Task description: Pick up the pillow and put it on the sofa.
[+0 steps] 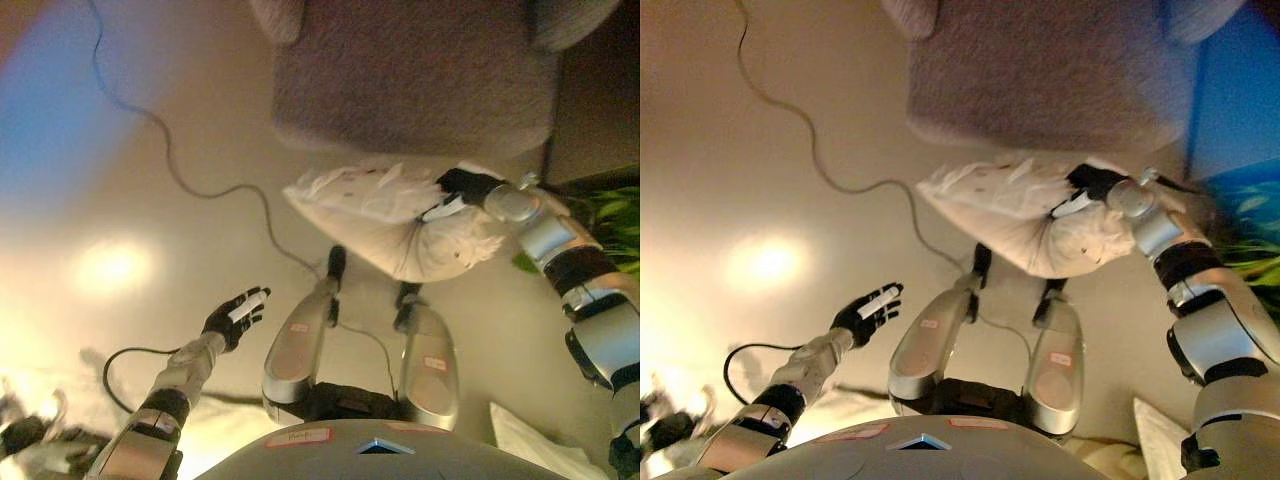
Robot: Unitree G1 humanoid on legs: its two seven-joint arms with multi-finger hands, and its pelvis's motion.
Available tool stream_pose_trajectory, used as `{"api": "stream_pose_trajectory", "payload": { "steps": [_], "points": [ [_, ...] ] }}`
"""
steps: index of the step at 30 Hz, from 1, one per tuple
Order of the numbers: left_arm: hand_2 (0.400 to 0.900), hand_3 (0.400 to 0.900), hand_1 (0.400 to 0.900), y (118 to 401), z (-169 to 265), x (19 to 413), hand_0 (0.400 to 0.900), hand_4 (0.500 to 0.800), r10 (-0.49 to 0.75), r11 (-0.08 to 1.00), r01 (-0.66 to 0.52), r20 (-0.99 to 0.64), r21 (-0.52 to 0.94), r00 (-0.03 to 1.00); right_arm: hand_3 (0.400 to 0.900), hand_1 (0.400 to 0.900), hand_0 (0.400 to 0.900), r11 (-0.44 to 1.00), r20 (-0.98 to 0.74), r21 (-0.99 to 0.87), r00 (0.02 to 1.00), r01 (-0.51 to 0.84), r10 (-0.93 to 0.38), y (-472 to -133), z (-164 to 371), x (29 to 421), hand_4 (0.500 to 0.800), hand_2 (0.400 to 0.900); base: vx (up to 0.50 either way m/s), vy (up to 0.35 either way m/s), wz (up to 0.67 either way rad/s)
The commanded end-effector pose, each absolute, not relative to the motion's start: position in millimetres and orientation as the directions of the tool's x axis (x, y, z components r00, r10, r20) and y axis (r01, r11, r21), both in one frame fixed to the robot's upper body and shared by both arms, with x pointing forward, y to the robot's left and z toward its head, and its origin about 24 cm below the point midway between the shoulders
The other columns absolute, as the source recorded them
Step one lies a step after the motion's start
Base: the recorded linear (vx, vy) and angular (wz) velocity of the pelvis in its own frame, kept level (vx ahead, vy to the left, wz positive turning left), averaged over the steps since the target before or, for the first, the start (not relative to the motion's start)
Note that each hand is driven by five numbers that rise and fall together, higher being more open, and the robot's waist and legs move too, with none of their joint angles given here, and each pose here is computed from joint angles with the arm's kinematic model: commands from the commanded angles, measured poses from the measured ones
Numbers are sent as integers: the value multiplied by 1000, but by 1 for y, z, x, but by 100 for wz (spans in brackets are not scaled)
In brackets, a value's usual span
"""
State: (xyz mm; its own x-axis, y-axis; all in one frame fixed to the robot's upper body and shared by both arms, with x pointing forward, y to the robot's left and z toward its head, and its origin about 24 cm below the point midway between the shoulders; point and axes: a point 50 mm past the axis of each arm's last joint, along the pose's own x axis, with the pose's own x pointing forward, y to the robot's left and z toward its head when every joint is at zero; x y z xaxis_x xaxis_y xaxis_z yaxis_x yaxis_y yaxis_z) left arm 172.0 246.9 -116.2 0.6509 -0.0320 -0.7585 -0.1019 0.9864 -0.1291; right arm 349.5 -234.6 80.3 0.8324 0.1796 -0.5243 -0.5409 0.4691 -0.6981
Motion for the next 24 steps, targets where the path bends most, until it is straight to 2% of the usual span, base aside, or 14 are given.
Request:
{"api": "stream_pose_trajectory", "payload": {
  "steps": [1,5,13,21,24],
  "points": [
    [900,900,900,263,-128,140,900,800,23,996,-88,-835,-31,550,400,400,400,525,-234,-709,859,-471,455,-208,156,358,500,400,190,-90,-3],
    [900,900,900,267,-140,111,900,800,57,995,-102,-891,12,450,400,400,400,539,-214,-644,803,-544,556,-209,170,348,500,400,207,-80,-1],
    [900,900,900,268,-151,79,900,800,66,998,-35,-947,58,313,400,400,400,522,-227,-536,709,-663,668,-213,203,349,500,400,131,-24,6],
    [900,900,900,265,-157,61,900,800,55,998,4,-970,57,238,400,400,400,624,-182,-444,747,-643,640,-227,236,367,500,400,112,-9,10],
    [900,900,900,264,-157,55,900,800,47,998,28,-975,54,218,400,400,400,674,-159,-339,746,-657,647,-229,240,372,500,400,126,-21,19]
  ]
}}
